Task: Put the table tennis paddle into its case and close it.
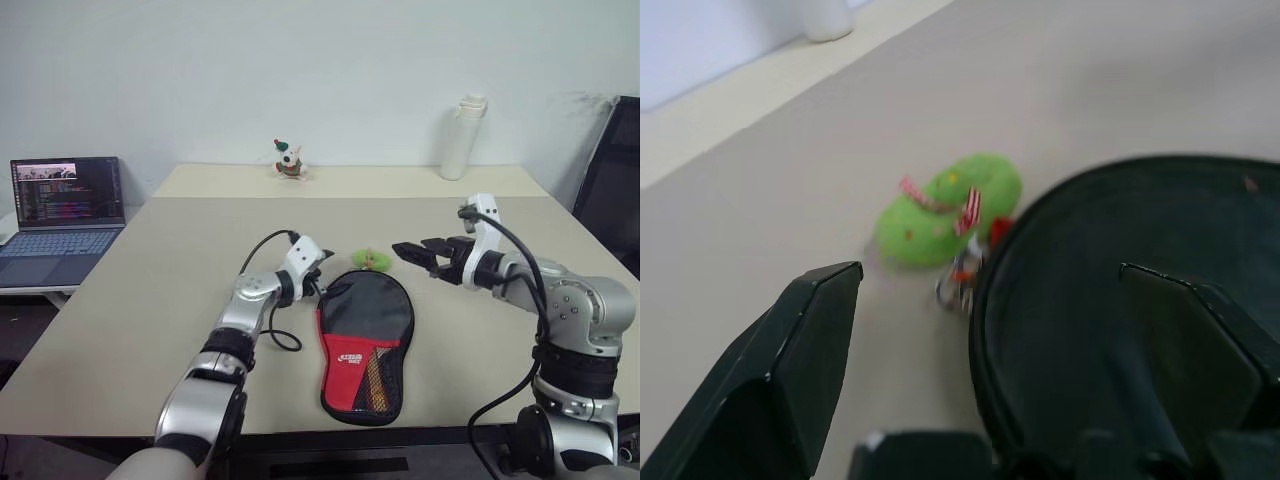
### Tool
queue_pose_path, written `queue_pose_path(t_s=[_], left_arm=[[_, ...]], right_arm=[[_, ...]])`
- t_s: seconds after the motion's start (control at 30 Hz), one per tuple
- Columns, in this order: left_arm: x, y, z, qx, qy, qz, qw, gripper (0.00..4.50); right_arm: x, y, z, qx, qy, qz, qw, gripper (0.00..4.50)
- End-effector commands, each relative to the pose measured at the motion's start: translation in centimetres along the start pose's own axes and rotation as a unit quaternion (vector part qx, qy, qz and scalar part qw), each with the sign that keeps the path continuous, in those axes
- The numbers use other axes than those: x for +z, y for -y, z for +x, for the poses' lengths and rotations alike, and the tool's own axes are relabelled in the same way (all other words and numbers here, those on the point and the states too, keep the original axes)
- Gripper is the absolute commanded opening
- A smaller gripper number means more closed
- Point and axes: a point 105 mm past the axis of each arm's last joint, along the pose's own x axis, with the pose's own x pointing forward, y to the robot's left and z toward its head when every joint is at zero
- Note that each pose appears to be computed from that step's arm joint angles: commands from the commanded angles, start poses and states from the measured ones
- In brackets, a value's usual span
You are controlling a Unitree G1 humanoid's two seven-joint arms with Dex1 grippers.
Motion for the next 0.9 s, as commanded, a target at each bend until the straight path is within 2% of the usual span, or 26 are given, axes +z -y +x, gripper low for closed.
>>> queue_pose_path(t_s=[0.03, 0.2, 0.33, 0.5, 0.63, 0.87, 0.9], left_arm=[[2.4, -0.7, -0.9, 0.014, 0.035, 0.016, 0.999, 4.48], [2.5, 0.7, -1.6, 0.0, 0.041, 0.002, 0.999, 4.48], [2.7, 2.6, -1.9, -0.033, 0.039, 0.009, 0.999, 4.48], [2.3, 3.5, -2.3, -0.047, 0.026, 0.014, 0.998, 4.48], [2.1, 4.0, -2.6, -0.052, 0.019, 0.012, 0.998, 4.48], [1.7, 4.2, -2.9, -0.05, 0.008, 0.014, 0.999, 4.48], [1.6, 4.1, -3.1, -0.048, 0.005, 0.015, 0.999, 4.5]], right_arm=[[0.0, 0.0, 1.8, -0.003, 0.013, -0.045, 0.999, 4.5], [-1.8, 1.0, 5.5, -0.014, 0.006, -0.041, 0.999, 4.5], [-1.9, 2.1, 8.3, -0.037, 0.019, -0.022, 0.999, 4.5], [-2.1, 3.8, 11.1, -0.088, 0.021, -0.021, 0.996, 4.5], [-3.1, 5.1, 12.3, -0.133, 0.01, -0.017, 0.991, 4.5], [-6.4, 4.6, 13.4, -0.16, -0.02, -0.008, 0.987, 4.5], [-7.0, 4.4, 13.6, -0.165, -0.026, -0.005, 0.986, 4.32]])
